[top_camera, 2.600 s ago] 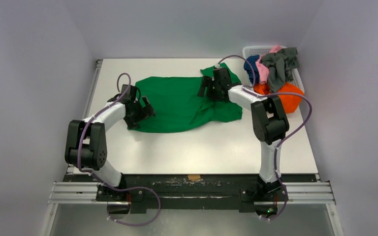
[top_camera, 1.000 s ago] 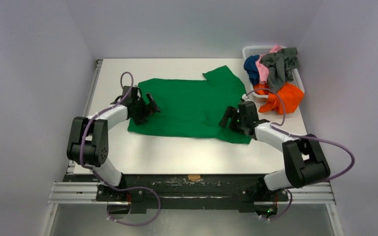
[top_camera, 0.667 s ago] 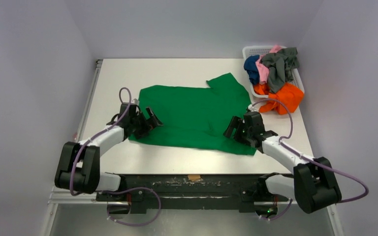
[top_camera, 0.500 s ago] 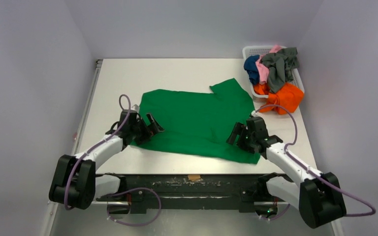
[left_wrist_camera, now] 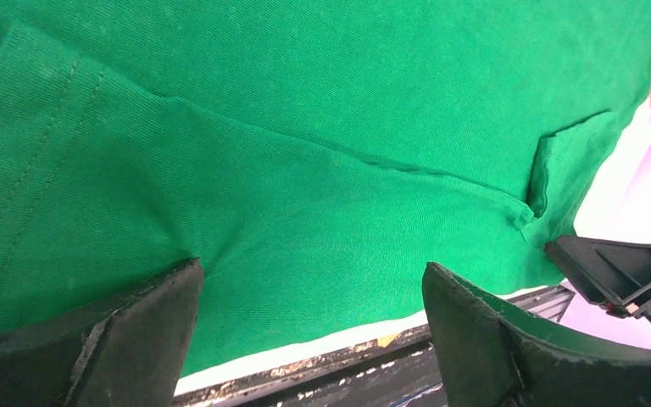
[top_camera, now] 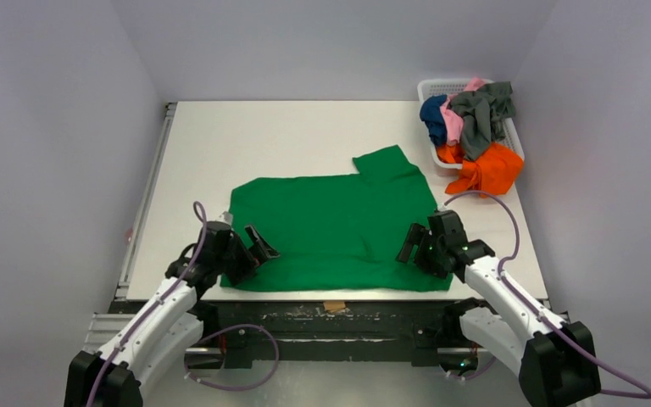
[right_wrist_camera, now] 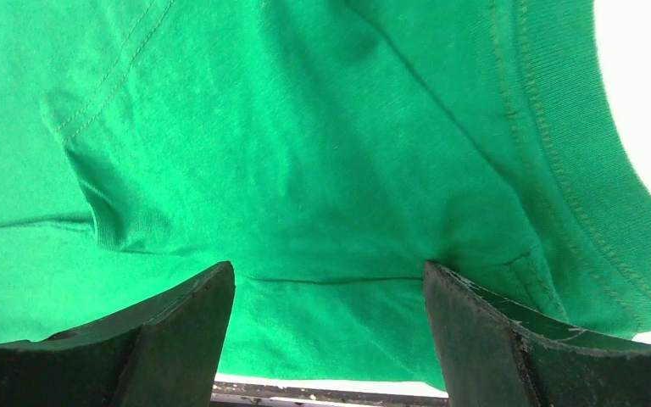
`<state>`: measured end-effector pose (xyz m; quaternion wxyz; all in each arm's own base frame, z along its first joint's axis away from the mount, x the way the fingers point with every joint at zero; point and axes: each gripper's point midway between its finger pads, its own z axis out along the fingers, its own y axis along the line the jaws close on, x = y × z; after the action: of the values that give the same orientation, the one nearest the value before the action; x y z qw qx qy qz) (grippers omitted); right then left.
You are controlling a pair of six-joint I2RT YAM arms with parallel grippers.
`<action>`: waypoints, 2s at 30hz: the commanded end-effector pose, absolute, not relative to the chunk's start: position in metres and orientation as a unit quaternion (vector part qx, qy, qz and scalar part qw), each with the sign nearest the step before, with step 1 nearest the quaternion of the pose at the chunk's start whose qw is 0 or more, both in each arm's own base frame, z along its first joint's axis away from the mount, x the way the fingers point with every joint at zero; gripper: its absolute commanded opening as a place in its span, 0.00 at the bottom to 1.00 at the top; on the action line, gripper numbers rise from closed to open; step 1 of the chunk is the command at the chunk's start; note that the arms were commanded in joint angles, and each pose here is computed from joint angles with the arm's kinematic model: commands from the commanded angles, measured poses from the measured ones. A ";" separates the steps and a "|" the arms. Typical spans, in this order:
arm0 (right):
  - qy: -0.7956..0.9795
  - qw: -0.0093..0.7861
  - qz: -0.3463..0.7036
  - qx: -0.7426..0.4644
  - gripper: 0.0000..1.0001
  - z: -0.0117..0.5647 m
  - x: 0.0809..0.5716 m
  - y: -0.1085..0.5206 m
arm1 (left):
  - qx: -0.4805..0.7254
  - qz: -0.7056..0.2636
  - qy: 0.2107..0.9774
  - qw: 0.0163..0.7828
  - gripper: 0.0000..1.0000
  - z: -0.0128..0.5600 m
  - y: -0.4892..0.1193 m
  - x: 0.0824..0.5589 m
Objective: Fold and stack the t-shirts
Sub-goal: Flatten out the tshirt, then grab the side of the flattened tshirt furthest away from the robot with both arms
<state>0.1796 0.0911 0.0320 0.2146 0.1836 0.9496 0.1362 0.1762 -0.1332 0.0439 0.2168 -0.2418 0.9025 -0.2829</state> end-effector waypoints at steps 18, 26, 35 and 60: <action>0.906 0.398 0.097 0.107 0.95 0.136 0.429 0.130 | -0.283 -0.056 0.911 0.293 1.00 0.127 -0.037 0.365; 0.928 0.366 0.032 0.060 0.95 0.088 0.552 0.152 | -0.291 -0.050 0.928 0.226 1.00 0.086 -0.020 0.450; 0.941 0.333 0.010 0.063 0.92 0.036 0.582 0.153 | -0.281 -0.056 0.944 0.162 0.84 0.050 -0.027 0.457; 0.951 0.298 0.051 0.066 0.71 0.026 0.529 0.157 | -0.133 -0.092 0.984 0.076 0.28 0.047 -0.055 0.413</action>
<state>0.5481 0.1516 0.0314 0.3305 0.0640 0.9410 0.0334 0.4062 -0.0513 0.0351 0.0671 -0.1581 0.9815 -0.0850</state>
